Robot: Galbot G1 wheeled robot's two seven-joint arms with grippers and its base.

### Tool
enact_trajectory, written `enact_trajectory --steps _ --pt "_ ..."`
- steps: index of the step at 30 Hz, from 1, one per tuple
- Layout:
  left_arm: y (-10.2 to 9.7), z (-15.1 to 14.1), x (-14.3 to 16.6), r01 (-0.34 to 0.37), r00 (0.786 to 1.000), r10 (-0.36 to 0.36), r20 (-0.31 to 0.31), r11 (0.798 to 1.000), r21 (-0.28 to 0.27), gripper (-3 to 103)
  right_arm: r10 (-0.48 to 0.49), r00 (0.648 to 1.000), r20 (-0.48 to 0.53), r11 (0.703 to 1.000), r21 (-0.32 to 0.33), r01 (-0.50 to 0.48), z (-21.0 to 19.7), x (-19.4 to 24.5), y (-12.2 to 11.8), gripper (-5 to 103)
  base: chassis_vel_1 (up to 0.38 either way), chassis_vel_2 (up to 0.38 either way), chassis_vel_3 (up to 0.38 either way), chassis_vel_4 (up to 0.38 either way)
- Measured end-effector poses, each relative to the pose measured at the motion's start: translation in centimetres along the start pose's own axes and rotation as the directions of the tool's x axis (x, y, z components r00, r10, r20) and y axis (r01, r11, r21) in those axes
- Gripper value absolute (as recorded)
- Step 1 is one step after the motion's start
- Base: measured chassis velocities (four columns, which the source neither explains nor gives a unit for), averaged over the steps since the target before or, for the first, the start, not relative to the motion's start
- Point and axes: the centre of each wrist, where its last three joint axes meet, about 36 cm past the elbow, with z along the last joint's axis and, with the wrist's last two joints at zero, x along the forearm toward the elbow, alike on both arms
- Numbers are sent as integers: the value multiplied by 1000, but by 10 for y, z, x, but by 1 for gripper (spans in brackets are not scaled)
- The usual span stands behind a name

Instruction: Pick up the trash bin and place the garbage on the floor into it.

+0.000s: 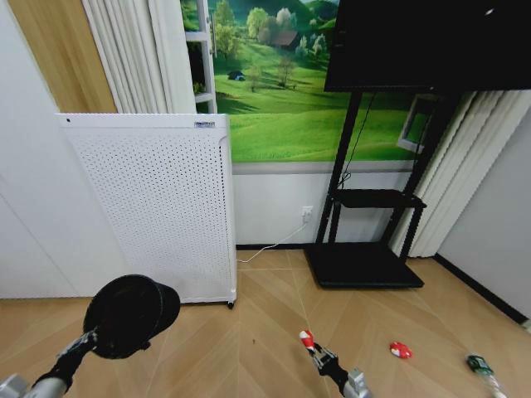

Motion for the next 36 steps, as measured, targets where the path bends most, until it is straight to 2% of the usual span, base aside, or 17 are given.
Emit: enact_trajectory --steps 1,3,6,12,14,15,16,17,19,20,24,27,28,30,33,35,36 --pt "0 0 0 0 1000 0 0 1000 0 3 0 1000 0 1000 0 0 0 0 0 24 0 0 0 0" --pt "-13 15 -14 -48 998 46 -48 998 -52 3 -58 994 89 998 32 55 -26 2 8 24 0 0 0 0" --pt "-25 30 -25 -87 993 81 -84 994 -67 3 -114 981 158 992 67 105 -49 3 13 24 0 0 0 0" --pt "-42 64 -46 -136 977 129 -167 990 -28 3 -260 934 244 960 166 224 -96 2 14 24 0 0 0 0" --pt "-50 92 -67 -168 955 160 -248 986 -11 3 -332 908 255 936 206 285 -112 3 18 24 0 0 0 0" --pt "-50 92 -67 -168 955 160 -248 986 -11 3 -332 908 255 936 206 285 -112 3 18 24 0 0 0 0" --pt "-59 113 -79 -200 933 189 -307 980 -5 3 -371 894 251 920 228 318 -117 1 22 24 0 0 0 0" --pt "-59 113 -79 -200 933 189 -307 980 -5 3 -371 894 251 920 228 318 -117 1 22 24 0 0 0 0" --pt "-82 141 -101 -271 892 243 -382 962 -22 3 -428 870 244 894 253 369 -120 -8 30 24 0 0 0 0" --pt "-82 141 -101 -271 892 243 -382 962 -22 3 -428 870 244 894 253 369 -120 -8 30 24 0 0 0 0" --pt "-112 152 -113 -360 859 318 -402 933 -31 3 -465 857 220 875 259 409 -109 -22 39 24 0 0 0 0" --pt "-147 156 -119 -451 815 406 -413 892 -14 3 -500 839 215 860 243 449 -99 -37 59 24 0 0 0 0" --pt "-147 156 -119 -451 815 406 -413 892 -14 3 -500 839 215 860 243 449 -99 -37 59 24 0 0 0 0" --pt "-159 158 -114 -495 785 437 -439 869 -18 3 -521 826 213 849 227 477 -91 -49 74 24 0 0 0 0" --pt "-164 159 -106 -510 768 450 -455 860 -10 3 -528 823 208 846 215 489 -85 -56 81 24 0 0 0 0" --pt "-168 165 -90 -532 739 468 -485 846 5 3 -535 821 199 842 201 500 -76 -69 89 24 0 0 0 0" --pt "-168 165 -90 -532 739 468 -485 846 5 3 -535 821 199 842 201 500 -76 -69 89 24 0 0 0 0"
